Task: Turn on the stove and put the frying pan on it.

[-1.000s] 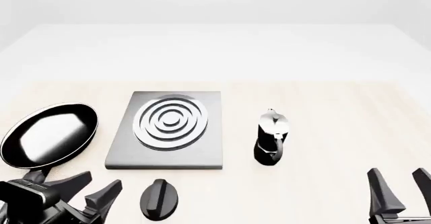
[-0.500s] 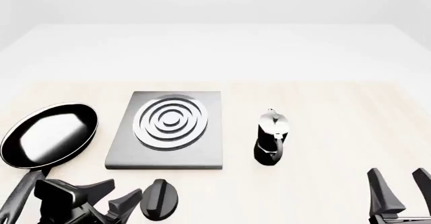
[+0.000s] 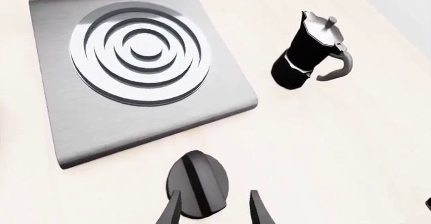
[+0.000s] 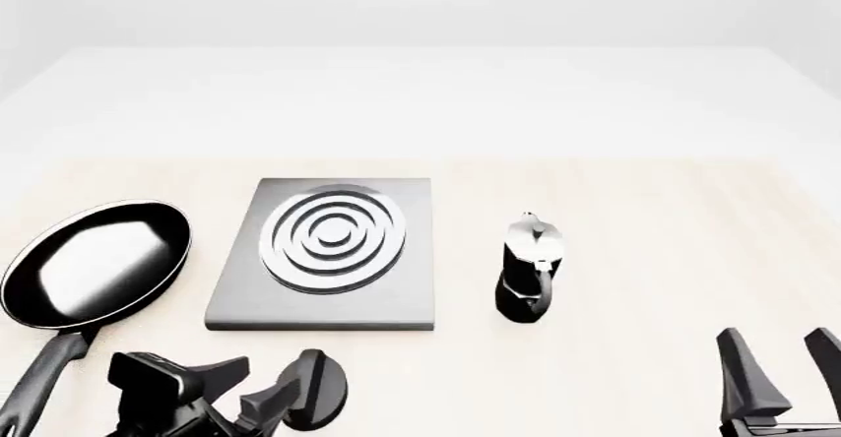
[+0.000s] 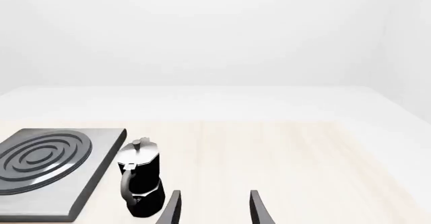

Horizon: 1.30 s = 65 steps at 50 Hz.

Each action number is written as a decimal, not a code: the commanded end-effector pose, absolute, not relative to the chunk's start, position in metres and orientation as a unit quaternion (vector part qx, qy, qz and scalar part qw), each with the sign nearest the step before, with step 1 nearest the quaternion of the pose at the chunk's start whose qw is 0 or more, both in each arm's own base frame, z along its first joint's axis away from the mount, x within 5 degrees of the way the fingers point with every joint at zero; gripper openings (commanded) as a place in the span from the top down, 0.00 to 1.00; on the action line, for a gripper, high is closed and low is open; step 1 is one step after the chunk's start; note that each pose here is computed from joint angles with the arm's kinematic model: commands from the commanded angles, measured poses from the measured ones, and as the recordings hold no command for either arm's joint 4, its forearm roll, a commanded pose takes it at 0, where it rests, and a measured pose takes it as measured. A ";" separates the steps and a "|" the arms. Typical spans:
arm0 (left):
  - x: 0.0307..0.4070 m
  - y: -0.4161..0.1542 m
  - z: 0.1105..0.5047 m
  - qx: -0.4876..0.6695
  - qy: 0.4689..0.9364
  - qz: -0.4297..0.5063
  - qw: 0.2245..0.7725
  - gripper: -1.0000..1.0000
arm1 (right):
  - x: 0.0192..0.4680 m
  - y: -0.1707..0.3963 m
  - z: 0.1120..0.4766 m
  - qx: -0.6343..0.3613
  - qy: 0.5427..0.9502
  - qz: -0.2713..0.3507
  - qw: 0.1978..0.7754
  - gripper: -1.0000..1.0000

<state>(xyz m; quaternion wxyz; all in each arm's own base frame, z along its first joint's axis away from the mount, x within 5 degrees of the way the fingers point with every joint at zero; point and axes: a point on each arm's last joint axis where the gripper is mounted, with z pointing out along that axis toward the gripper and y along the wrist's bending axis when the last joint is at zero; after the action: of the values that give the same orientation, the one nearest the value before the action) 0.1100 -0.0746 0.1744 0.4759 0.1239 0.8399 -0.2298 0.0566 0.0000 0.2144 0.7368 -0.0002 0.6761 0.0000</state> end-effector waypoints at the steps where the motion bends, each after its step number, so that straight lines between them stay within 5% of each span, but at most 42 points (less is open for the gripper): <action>1: 0.112 -0.080 0.166 0.128 0.843 -0.235 0.467 0.00 | 0.057 0.000 0.214 0.000 0.676 0.000 0.737 0.00; 65: 0.123 -0.094 0.121 0.122 0.863 -0.241 0.426 0.00 | 0.054 0.000 0.223 -0.003 0.676 0.003 0.737 0.00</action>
<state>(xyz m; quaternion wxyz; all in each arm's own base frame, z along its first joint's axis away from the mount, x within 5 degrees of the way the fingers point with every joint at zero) 0.1206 -0.0922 0.1285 0.4327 0.1224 0.8595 -0.2430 0.0547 0.0004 0.2220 0.7369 -0.0027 0.6760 0.0027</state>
